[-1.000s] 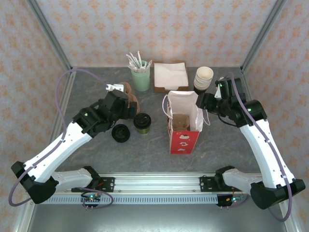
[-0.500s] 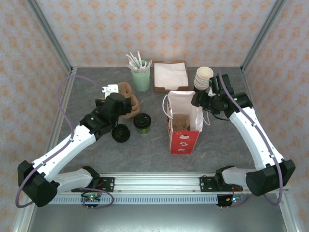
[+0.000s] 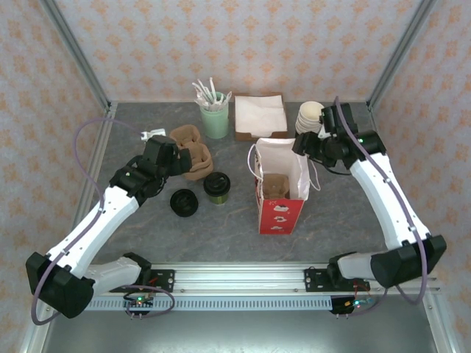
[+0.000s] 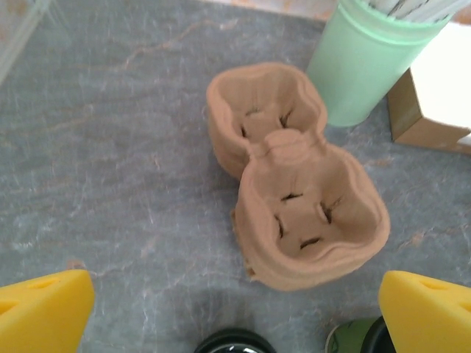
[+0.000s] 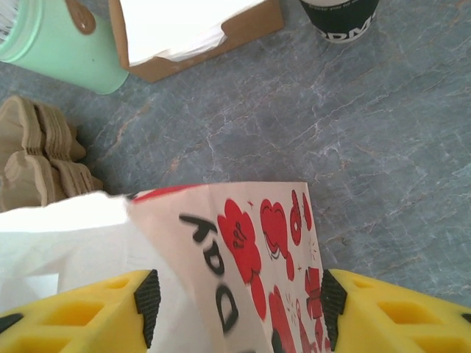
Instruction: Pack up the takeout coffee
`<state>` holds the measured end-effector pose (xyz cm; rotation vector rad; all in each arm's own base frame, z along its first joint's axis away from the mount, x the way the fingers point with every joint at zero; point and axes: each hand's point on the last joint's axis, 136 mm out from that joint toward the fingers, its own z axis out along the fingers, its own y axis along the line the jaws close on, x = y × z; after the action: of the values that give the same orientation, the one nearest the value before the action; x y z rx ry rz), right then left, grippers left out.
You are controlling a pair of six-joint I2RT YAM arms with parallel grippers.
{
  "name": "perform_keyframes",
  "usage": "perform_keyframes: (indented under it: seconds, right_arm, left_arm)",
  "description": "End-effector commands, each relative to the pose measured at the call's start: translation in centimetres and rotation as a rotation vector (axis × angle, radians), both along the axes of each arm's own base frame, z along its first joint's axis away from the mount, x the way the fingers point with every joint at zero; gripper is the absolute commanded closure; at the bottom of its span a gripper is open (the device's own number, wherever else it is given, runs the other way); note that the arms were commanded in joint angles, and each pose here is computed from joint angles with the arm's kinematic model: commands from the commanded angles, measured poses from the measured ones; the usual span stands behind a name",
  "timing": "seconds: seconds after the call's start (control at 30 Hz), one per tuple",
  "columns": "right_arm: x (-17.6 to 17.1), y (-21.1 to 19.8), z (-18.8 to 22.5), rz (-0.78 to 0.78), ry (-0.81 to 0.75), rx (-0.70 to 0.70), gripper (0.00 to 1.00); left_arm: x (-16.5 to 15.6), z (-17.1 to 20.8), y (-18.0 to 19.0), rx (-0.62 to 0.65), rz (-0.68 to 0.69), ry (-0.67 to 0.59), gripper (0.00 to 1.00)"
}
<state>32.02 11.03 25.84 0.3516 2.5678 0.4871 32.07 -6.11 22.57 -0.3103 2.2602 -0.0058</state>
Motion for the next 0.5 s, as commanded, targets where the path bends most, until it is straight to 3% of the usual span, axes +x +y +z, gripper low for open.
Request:
perform_keyframes:
  seconds: [0.0, 0.47]
  right_arm:
    - [0.7, 0.9, -1.0, 0.033, 0.058, 0.022, 0.43]
    - [4.0, 2.0, -0.9, 0.105, 0.058, -0.011, 0.68]
  left_arm:
    - [-0.4, -0.8, -0.4, -0.063, -0.004, 0.029, 0.00]
    - [3.8, 0.0, -2.1, -0.055, -0.088, 0.057, 0.00]
